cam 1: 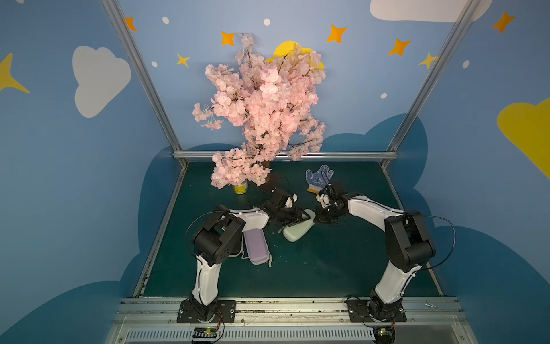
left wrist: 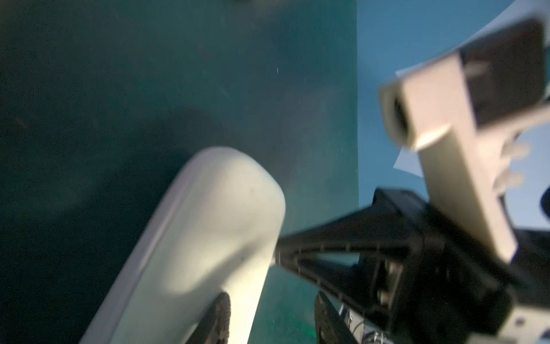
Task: Put umbrellas into zippered umbrella sleeves
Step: Zip the zipper on the umbrella sleeve, then adjust the umbrella sleeve at the center of the board.
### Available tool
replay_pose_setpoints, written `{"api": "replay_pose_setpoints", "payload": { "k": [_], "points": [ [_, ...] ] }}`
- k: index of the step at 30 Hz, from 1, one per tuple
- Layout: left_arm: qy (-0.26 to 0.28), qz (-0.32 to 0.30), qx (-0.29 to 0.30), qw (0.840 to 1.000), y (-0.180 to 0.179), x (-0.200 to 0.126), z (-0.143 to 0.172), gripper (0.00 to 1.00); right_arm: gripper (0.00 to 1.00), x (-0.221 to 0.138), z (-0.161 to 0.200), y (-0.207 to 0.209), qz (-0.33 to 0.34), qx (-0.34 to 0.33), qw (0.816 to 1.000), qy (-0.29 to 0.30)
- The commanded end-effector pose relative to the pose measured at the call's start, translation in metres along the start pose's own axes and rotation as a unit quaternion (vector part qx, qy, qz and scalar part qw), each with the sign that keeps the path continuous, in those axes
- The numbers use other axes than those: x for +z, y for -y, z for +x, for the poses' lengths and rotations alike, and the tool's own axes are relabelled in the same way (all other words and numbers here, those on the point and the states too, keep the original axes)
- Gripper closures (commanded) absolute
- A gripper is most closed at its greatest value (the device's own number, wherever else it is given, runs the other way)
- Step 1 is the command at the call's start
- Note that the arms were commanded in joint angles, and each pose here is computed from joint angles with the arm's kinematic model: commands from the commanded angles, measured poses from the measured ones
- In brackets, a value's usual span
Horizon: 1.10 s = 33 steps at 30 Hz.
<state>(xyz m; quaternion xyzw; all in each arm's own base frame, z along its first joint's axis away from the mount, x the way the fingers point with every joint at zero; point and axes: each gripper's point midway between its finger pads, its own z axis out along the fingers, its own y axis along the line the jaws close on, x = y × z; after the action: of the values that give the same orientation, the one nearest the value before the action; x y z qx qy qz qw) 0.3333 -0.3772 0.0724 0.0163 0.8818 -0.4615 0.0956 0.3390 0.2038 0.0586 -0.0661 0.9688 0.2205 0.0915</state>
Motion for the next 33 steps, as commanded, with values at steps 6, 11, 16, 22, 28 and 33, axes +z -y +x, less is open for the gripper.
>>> {"api": "replay_pose_setpoints", "payload": {
  "k": [6,11,16,22,28,33],
  "points": [
    [-0.062,-0.071,-0.040,0.995,-0.017,-0.027,0.029,0.51,1.00,-0.019,-0.027,0.001,0.017,-0.047,0.998,0.027],
    [-0.067,-0.038,-0.016,0.997,0.015,-0.008,0.020,0.51,1.00,-0.018,-0.008,0.010,0.028,-0.048,0.998,0.016],
    [-0.054,-0.050,-0.033,0.997,-0.005,0.002,0.004,0.57,0.89,-0.022,0.010,0.016,0.025,-0.068,0.997,0.008],
    [-0.073,-0.099,-0.040,0.992,-0.044,0.015,0.012,0.60,0.72,-0.015,0.037,0.025,0.026,-0.059,0.997,-0.037],
    [-0.087,-0.136,-0.057,0.985,-0.081,0.002,0.032,0.62,0.66,0.000,0.051,0.016,0.026,-0.080,0.995,-0.048],
    [-0.086,-0.132,-0.054,0.986,-0.084,-0.010,0.031,0.61,0.65,0.015,0.059,-0.002,0.027,-0.109,0.992,-0.065]
  ]
}}
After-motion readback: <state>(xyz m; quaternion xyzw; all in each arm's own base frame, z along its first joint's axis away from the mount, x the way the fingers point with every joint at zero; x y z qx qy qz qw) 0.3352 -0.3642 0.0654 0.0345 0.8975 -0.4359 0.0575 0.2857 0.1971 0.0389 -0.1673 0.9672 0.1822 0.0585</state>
